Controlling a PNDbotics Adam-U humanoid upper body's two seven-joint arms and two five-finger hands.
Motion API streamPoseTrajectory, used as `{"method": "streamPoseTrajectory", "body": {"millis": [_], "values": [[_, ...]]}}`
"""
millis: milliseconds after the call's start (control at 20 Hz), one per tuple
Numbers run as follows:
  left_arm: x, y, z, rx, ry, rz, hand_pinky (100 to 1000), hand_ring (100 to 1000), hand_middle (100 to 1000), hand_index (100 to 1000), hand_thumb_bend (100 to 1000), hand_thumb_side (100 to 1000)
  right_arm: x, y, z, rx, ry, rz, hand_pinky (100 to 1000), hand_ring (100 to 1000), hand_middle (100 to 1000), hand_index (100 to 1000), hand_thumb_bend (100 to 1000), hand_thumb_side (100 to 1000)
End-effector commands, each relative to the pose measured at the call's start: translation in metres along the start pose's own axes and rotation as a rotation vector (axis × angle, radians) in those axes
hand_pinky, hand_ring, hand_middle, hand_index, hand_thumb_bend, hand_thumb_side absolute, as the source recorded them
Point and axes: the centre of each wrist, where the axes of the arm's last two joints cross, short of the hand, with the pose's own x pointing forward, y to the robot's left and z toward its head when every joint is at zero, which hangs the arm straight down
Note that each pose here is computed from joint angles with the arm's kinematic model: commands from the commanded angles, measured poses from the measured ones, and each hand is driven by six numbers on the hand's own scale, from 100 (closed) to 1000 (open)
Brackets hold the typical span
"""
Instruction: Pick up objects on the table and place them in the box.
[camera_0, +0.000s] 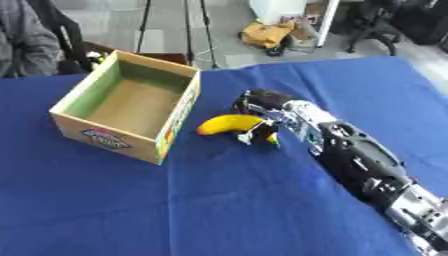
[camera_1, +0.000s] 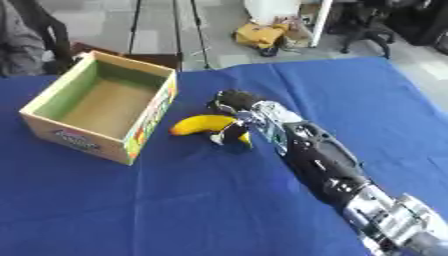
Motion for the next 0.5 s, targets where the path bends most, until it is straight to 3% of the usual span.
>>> {"method": "streamPoseTrajectory", "body": {"millis": [50,500], "values": [[0.008,0.0,-0.003,-0.006,-0.029,-0.011,586,728,530,536,208,1000,-0.008,-0.016,0.005,-0.035,0.019,0.023,434,416,429,602,107,315],[0.007,0.001,-0.003,-0.005,-0.027,-0.012,585,727,530,536,209,1000,-0.007,-0.034,0.008,-0.079,0.007,0.031,434,415,428,603,111,301]]}}
